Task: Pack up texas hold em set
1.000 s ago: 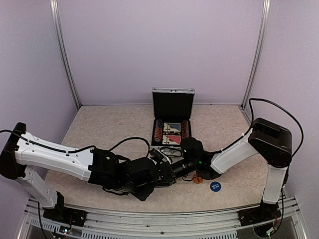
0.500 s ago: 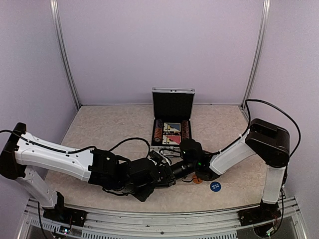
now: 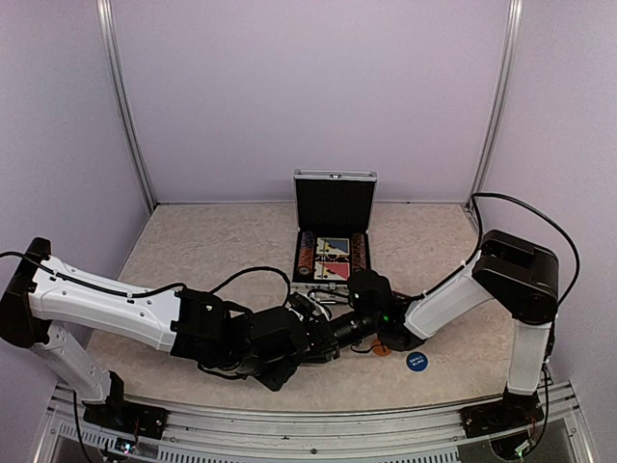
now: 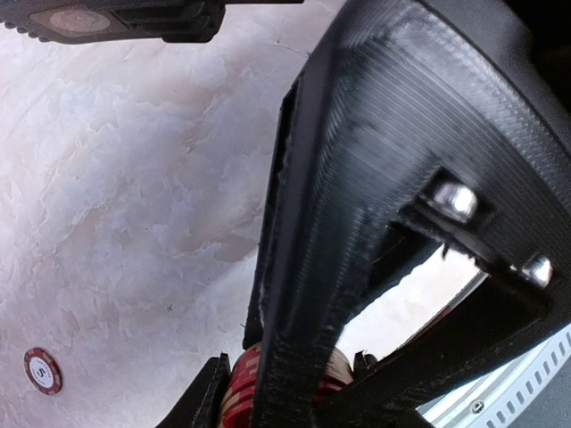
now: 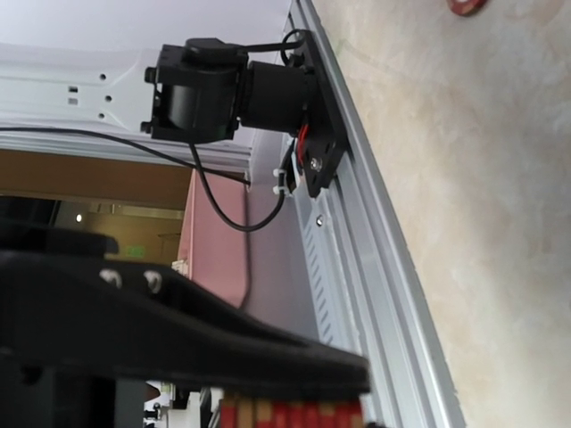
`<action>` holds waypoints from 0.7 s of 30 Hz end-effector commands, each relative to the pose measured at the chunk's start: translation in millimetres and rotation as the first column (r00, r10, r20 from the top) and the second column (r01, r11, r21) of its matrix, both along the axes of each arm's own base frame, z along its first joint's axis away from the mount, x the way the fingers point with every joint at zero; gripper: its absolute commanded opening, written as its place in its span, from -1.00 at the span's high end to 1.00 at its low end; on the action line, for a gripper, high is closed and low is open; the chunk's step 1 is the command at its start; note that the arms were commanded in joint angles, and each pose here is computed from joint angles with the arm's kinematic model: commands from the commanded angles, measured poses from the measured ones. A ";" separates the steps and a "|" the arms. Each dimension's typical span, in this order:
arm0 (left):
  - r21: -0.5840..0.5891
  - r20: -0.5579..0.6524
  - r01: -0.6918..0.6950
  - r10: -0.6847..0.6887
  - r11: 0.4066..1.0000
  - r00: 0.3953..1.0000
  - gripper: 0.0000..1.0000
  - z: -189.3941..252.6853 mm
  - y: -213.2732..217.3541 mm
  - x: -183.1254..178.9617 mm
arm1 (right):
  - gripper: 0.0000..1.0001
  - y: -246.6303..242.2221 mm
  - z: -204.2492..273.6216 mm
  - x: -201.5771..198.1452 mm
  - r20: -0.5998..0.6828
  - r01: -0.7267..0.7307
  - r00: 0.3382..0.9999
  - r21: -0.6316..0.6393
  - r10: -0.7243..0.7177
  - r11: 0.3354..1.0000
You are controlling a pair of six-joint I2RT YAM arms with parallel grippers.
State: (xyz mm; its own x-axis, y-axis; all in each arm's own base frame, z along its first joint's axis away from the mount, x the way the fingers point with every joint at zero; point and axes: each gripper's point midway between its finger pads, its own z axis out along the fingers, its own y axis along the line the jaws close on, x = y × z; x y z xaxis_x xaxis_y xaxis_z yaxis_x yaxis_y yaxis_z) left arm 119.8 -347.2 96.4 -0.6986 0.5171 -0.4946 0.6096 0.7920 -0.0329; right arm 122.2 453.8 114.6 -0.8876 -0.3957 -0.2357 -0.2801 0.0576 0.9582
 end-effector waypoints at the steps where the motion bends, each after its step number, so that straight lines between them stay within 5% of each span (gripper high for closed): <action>1: -0.032 0.019 -0.007 0.008 0.999 1.000 1.00 5.2 -8.2 3.8 | 0.61 2.9 9.9 -19.1 0.042 -0.085 0.996 0.070 0.082 0.994; 6: -0.031 0.020 -0.012 0.013 0.999 1.000 1.00 5.4 -7.1 4.2 | 0.63 3.2 12.3 -18.8 0.044 -0.084 0.996 0.073 0.081 0.994; 21: -0.046 0.008 -0.006 0.006 0.999 1.000 0.52 8.5 -6.2 1.3 | 0.63 5.9 17.6 -13.4 0.058 -0.074 0.996 0.073 0.070 0.995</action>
State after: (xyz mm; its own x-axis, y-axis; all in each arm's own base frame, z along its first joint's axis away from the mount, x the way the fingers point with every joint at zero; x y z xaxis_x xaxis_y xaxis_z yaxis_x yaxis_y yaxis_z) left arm 119.7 -346.7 96.2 -0.6984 0.5183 -0.4935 0.6096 0.7921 -0.0309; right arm 122.5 454.3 114.4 -0.8901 -0.3936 -0.2298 -0.2733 0.0575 0.9602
